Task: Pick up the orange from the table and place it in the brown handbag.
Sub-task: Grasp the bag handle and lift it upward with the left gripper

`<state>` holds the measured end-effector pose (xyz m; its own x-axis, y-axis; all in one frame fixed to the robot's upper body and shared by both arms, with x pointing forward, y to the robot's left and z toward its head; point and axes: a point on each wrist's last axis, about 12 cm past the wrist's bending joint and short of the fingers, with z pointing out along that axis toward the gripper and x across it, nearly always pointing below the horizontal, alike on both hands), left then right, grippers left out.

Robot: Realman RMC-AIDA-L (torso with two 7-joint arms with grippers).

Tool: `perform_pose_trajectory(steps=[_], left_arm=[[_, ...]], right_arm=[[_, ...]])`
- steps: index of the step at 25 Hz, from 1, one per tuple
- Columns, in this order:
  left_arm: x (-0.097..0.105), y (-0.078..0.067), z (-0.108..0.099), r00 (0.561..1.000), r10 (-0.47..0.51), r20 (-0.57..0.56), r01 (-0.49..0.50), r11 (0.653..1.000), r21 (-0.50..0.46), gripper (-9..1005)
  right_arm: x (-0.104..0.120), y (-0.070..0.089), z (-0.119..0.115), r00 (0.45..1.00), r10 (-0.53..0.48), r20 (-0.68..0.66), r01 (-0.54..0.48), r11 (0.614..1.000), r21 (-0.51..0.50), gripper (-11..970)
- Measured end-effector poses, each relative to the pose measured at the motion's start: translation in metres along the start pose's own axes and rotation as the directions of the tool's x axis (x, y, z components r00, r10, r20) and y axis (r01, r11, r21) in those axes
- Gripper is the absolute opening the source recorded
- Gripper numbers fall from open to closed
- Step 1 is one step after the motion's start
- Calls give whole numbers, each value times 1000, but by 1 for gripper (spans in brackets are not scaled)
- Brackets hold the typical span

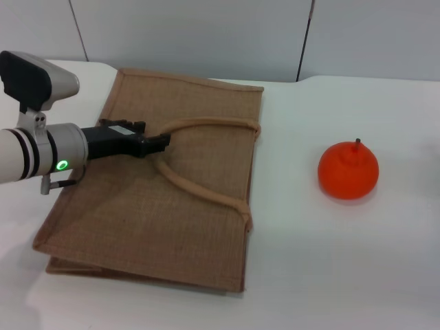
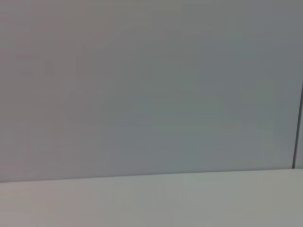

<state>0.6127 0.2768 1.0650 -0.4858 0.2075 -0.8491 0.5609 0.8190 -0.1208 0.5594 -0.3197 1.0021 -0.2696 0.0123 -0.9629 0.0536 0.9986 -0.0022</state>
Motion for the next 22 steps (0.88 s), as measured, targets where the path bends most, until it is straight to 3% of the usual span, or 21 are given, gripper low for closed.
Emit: perform_pose_trajectory(steps=[22], left_arm=[[-1,0,4,1000,-7,-15,7,1000,2,661]], right_arm=[[0,0,0,1000,-1,0,1,1000,-1,867]])
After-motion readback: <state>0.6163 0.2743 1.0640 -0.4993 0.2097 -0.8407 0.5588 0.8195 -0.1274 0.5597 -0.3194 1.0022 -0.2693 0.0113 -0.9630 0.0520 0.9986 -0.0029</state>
